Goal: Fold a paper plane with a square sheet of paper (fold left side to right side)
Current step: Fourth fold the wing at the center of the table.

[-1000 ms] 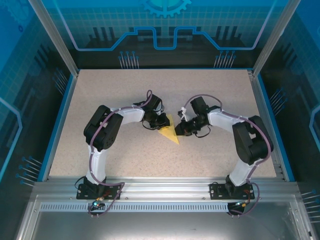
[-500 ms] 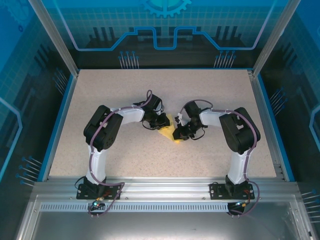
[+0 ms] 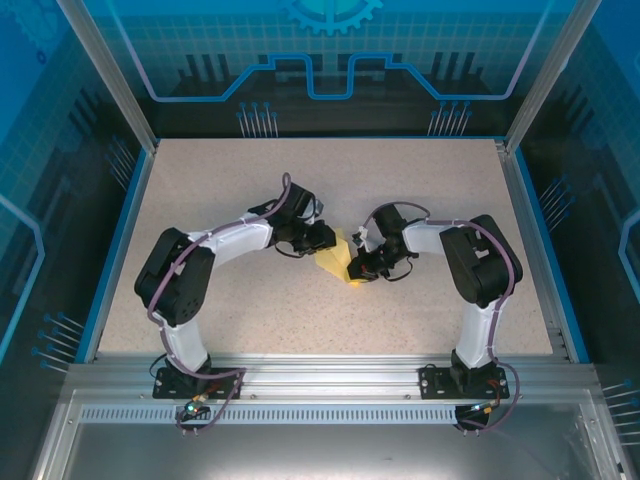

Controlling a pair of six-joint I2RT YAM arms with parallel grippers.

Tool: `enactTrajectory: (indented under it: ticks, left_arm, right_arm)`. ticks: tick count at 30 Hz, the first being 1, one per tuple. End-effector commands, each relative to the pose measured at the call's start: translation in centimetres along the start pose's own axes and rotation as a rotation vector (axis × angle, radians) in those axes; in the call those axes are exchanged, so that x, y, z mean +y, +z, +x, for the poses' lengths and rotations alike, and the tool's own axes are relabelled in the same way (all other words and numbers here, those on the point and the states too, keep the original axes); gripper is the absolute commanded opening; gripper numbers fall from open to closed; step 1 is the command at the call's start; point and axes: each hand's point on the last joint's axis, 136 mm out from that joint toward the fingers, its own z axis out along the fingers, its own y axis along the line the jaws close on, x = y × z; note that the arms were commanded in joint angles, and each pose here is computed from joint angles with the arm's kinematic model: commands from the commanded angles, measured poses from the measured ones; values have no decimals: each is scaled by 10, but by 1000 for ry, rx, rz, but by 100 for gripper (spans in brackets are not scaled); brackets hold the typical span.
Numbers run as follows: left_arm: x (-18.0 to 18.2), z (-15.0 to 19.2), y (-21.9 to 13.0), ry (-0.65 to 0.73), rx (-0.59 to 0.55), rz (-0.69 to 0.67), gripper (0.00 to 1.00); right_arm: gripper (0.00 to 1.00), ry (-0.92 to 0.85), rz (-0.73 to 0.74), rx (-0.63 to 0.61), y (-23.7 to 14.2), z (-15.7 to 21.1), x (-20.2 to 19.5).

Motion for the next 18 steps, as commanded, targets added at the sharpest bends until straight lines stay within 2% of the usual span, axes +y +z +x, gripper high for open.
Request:
enactTrajectory:
  ticks: [1, 6, 18]
  left_arm:
    - [-1, 27, 17, 8, 82, 15, 21]
    - [-8, 28, 36, -9, 115, 54, 19]
    - [-8, 31, 55, -58, 162, 96, 17]
  right_arm:
    - [2, 150, 178, 107, 15, 37, -56]
    - [2, 149, 179, 108, 15, 36, -56]
    - [2, 152, 182, 116, 16, 37, -57]
